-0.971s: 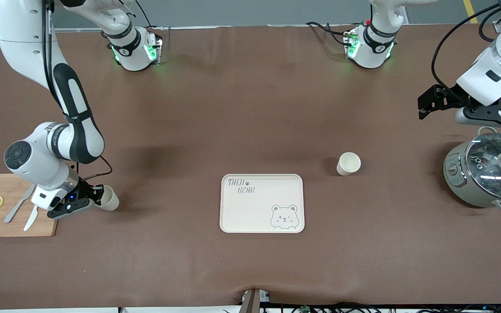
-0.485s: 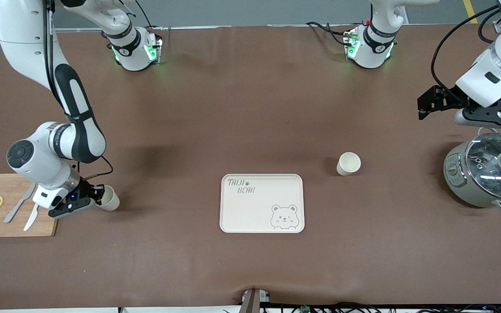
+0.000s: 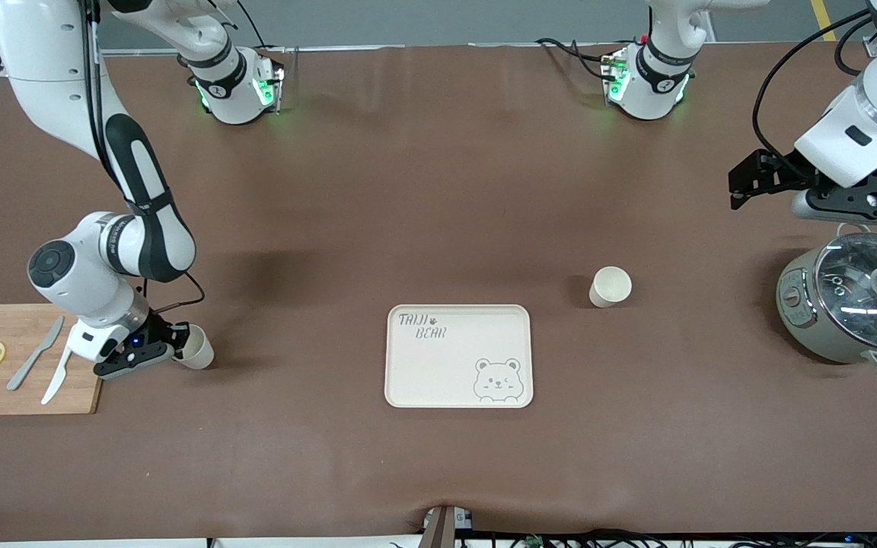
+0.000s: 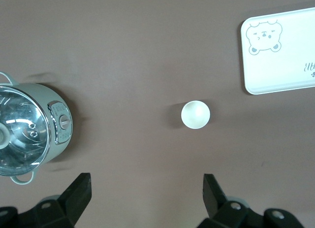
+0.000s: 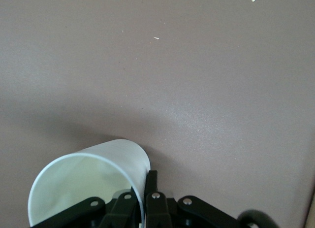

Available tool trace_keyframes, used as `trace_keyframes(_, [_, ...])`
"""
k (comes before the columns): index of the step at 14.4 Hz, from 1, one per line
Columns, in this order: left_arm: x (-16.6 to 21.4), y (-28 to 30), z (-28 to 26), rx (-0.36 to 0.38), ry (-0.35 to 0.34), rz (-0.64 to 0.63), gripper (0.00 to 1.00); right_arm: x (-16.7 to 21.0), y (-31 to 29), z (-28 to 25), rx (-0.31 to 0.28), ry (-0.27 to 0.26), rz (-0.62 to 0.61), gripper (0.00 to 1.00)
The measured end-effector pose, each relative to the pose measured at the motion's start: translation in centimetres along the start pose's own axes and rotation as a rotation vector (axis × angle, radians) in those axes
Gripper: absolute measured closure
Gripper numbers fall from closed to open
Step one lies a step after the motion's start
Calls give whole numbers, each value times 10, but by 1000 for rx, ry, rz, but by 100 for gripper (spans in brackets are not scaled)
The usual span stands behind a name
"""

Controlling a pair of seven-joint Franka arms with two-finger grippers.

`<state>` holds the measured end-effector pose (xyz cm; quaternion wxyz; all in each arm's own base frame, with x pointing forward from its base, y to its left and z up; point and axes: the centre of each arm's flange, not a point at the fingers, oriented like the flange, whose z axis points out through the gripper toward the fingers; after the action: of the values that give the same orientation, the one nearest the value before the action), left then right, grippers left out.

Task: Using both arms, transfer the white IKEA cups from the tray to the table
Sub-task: 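Carry the cup toward the cutting board with the right gripper, then set the cup down and withdraw the right gripper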

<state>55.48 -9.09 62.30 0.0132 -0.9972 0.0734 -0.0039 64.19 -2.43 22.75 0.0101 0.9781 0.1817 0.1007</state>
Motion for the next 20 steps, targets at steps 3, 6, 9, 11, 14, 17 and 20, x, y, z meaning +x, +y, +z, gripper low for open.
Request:
trace_keyframes(3, [0, -1, 1, 0, -2, -2, 0, 0, 0, 0, -1, 1, 0, 59])
trace_keyframes(6, [2, -1, 3, 0, -2, -2, 0, 4, 0, -4, 9, -6, -1, 27])
trace_keyframes(9, [5, -2, 6, -1, 1, -4, 0, 25, 3, -40, 84, -73, -10, 1])
trace_keyframes(11, [7, -2, 9, -1, -1, -3, 0, 42, 16, -95, 126, -122, -21, 0])
trace_keyframes(14, [8, -4, 9, -1, 1, -8, 0, 53, 33, -210, 117, -213, -27, 0])
trace_keyframes(17, [8, -7, 9, -1, 5, -12, 0, 49, 27, -322, 106, -282, 85, 0])
trace_keyframes(20, [10, -7, 7, -2, 24, -13, 0, 36, 27, -397, 89, -235, 174, 0])
